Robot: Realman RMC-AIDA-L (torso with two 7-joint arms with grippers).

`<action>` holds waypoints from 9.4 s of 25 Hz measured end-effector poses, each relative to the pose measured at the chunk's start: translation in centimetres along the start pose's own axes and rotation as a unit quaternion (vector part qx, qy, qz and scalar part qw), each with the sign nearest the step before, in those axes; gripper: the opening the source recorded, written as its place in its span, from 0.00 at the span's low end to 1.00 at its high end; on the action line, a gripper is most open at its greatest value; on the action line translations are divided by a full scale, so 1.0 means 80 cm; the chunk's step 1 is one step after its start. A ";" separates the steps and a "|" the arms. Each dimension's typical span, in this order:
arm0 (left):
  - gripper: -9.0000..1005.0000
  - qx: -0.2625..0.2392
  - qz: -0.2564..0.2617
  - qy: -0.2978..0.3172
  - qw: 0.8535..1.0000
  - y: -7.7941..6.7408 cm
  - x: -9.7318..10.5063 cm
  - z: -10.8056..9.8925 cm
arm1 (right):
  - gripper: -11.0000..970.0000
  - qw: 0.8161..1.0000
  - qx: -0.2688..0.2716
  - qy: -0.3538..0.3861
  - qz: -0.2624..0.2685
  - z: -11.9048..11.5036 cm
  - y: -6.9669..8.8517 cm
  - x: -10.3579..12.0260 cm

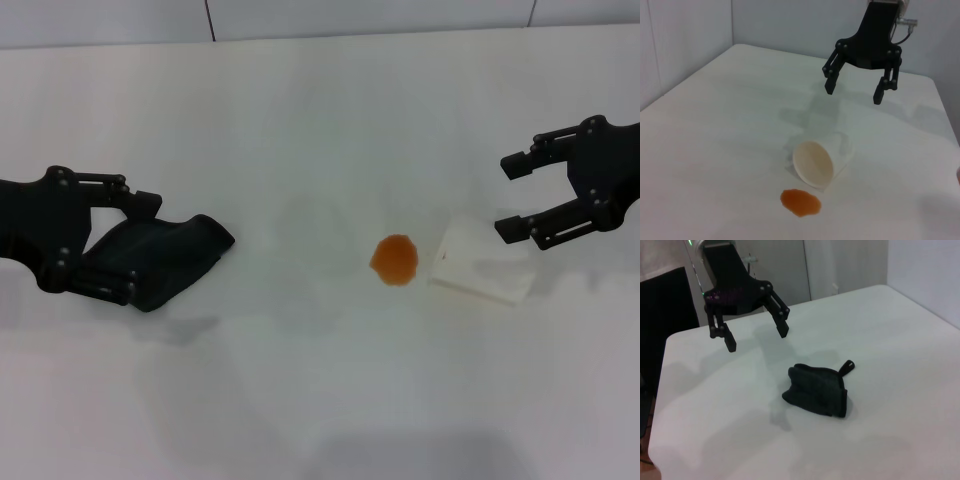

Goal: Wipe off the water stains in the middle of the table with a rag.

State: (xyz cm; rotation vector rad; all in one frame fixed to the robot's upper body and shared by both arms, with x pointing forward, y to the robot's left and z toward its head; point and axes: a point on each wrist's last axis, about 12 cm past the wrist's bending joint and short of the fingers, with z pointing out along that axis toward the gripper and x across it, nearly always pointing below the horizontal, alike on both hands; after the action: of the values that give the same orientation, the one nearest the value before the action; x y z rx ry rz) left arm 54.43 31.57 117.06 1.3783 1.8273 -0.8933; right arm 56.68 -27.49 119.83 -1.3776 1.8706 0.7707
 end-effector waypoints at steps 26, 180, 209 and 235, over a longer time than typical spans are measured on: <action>0.89 -0.008 0.003 0.010 1.000 0.005 -0.004 -0.011 | 0.84 1.000 0.001 0.020 -0.005 0.005 -0.006 -0.011; 0.89 -0.005 0.000 0.069 0.998 0.004 -0.009 0.015 | 0.83 0.943 0.243 -0.209 0.087 0.139 0.071 0.213; 0.89 -0.002 -0.006 0.074 0.997 0.002 -0.004 0.020 | 0.87 0.939 0.257 -0.201 0.110 0.135 0.079 0.228; 0.89 -0.006 -0.012 0.075 0.997 0.001 -0.002 0.016 | 0.91 0.948 0.221 -0.202 0.111 0.098 0.078 0.235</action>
State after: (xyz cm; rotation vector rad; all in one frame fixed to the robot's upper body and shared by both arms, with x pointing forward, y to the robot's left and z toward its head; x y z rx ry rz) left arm 54.68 30.43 116.46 1.4533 1.9621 -0.8076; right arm 48.13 -30.17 100.49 -0.6786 1.7419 0.6290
